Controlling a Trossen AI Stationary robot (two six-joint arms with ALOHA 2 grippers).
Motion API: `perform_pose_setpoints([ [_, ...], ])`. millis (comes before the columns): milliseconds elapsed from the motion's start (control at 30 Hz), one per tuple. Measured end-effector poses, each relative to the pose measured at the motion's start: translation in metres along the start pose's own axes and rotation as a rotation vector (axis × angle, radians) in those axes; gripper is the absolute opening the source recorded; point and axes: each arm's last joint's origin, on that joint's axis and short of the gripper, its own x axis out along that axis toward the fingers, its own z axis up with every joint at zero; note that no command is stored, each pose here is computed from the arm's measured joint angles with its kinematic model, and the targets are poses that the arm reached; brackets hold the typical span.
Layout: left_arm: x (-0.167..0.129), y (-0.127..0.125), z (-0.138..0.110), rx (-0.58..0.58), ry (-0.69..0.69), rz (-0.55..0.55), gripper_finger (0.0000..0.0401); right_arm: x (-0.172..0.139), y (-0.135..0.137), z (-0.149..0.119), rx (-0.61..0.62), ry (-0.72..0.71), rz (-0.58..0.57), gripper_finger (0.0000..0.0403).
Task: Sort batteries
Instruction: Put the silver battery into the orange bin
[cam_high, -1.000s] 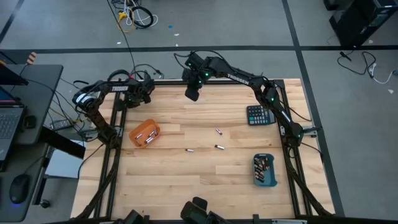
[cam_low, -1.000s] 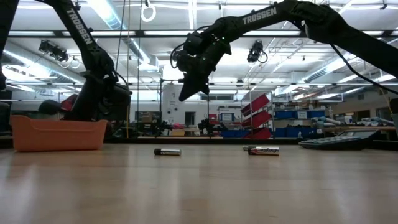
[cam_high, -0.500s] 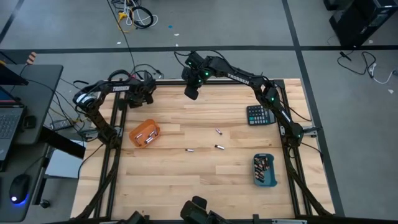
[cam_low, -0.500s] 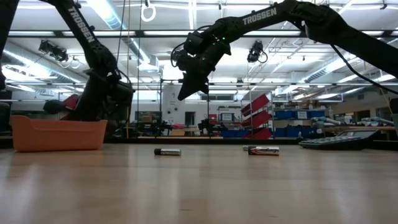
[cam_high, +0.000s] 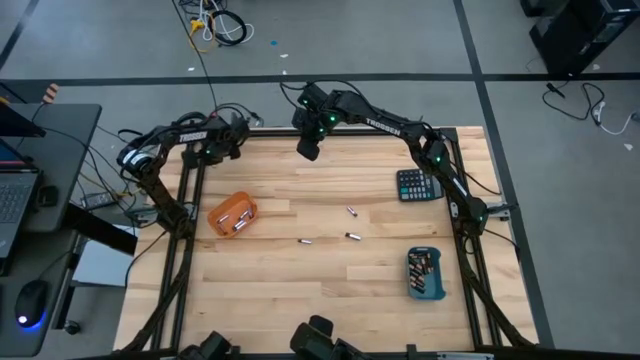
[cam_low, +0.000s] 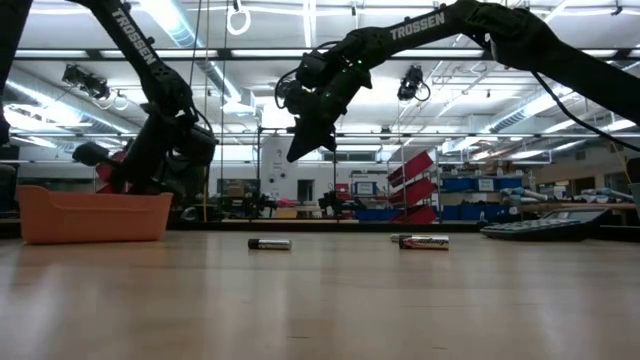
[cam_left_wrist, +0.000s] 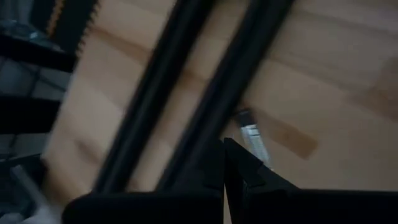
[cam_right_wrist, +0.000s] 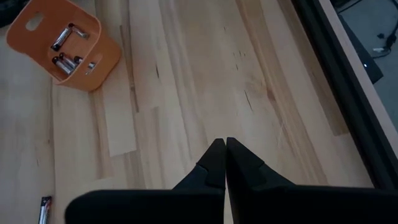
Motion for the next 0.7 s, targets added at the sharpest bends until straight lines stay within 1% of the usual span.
perform_pose_setpoints([
  [67,0.002,0.003,-0.001,-0.007,0.002,0.028,0.0,0.0,0.0,0.0,0.0,0.0,0.0,0.0001],
  [167,0.005,0.005,-0.002,-0.009,0.002,0.037,0.0,0.0,0.0,0.0,-0.001,-0.001,0.0,0.0001],
  [333,0.006,0.0,-0.005,-0.023,-0.004,-0.009,0.0,0.0,0.0,0.0,-0.002,-0.001,0.0,0.0001],
  [467,0.007,-0.007,-0.001,-0.051,-0.045,-0.055,0.0,0.0,0.0,0.0,-0.002,-0.002,0.0,0.0001],
  [700,0.008,-0.006,-0.005,-0.018,-0.035,-0.021,0.0,0.0,0.0,-0.002,0.005,0.016,0.001,0.0001],
])
